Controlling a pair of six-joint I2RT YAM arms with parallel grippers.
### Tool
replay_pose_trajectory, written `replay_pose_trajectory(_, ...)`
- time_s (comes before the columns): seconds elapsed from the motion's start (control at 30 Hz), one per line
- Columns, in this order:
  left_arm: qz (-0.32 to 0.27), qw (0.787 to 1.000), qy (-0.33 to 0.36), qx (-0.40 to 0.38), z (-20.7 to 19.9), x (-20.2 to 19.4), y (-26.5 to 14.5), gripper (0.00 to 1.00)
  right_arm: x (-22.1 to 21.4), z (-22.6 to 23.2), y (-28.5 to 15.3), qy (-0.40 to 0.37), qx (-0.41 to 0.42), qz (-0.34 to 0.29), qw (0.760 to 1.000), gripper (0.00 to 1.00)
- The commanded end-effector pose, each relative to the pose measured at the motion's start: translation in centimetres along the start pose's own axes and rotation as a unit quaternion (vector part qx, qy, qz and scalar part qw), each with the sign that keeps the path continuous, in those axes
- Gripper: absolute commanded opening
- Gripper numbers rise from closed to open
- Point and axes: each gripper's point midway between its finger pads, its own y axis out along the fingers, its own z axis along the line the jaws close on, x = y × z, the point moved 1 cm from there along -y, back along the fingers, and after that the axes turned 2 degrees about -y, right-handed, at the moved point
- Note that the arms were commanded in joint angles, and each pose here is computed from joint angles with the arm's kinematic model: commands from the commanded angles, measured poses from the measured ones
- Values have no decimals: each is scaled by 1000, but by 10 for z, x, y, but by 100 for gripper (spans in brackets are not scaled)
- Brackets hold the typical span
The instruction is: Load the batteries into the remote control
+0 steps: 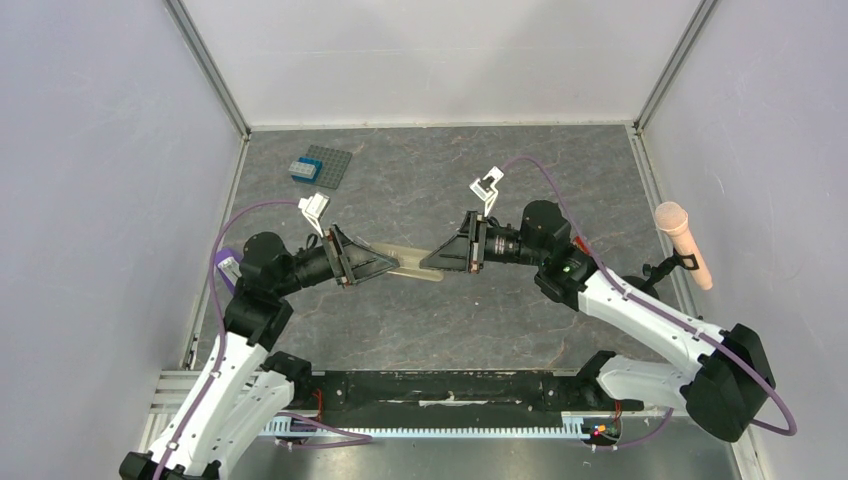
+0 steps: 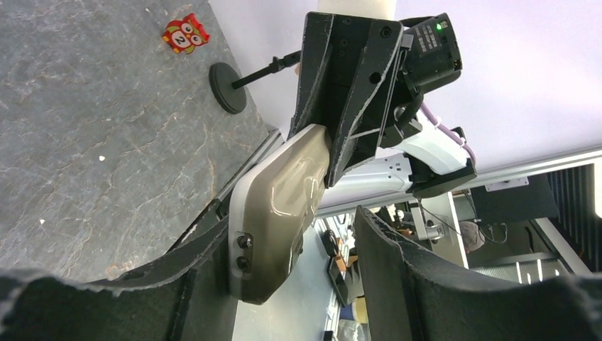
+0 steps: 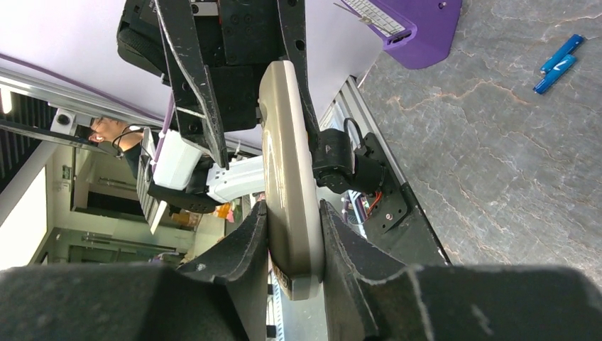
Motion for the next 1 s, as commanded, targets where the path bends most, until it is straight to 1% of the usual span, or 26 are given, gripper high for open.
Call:
replay_pose_trajectory(0.0, -2, 996, 49, -76, -35, 5, -3, 63, -9, -15, -6, 21, -24, 12, 999, 18)
replay_pose_trajectory(0.07, 5, 995, 56, -83, -38, 2, -4, 58, -10, -16, -6, 25, -23, 13, 999, 18)
replay_pose_trajectory(0.2, 7, 994, 64, -85, -42, 3, -5, 38, -13, -16, -5, 34, -13, 20, 999, 18)
replay_pose_trajectory(0.27, 6, 995, 62, -83, -41, 4, -4, 32, -15, -18, -5, 36, -11, 25, 999, 18)
replay_pose_trajectory(0.3, 6, 995, 61, -82, -40, 4, -4, 31, -16, -19, -5, 38, -12, 28, 999, 17)
replay_pose_trajectory(0.33, 6, 995, 58, -80, -39, 4, -3, 32, -17, -19, -5, 38, -11, 29, 999, 18)
replay_pose_trajectory(0.47, 5, 995, 55, -82, -38, 6, -1, 51, -20, -23, -6, 38, -13, 33, 999, 18)
replay_pose_trajectory(0.6, 4, 995, 51, -81, -36, 7, 0, 52, -24, -27, -5, 40, -16, 39, 998, 18)
replay_pose_trajectory(0.7, 2, 996, 44, -80, -34, 8, 2, 42, -26, -29, -5, 41, -18, 42, 998, 18)
replay_pose_trajectory(0.77, -2, 996, 40, -81, -33, 9, 2, 40, -26, -30, -5, 38, -17, 44, 998, 18)
replay_pose_trajectory(0.83, -6, 996, 30, -82, -31, 10, 4, 42, -28, -31, -5, 38, -17, 49, 998, 18)
replay_pose_trajectory(0.9, -10, 996, 18, -83, -29, 11, 5, 48, -31, -32, -6, 38, -17, 56, 998, 18)
replay_pose_trajectory(0.97, -17, 996, 7, -84, -26, 13, 6, 49, -33, -33, -6, 37, -17, 59, 997, 17)
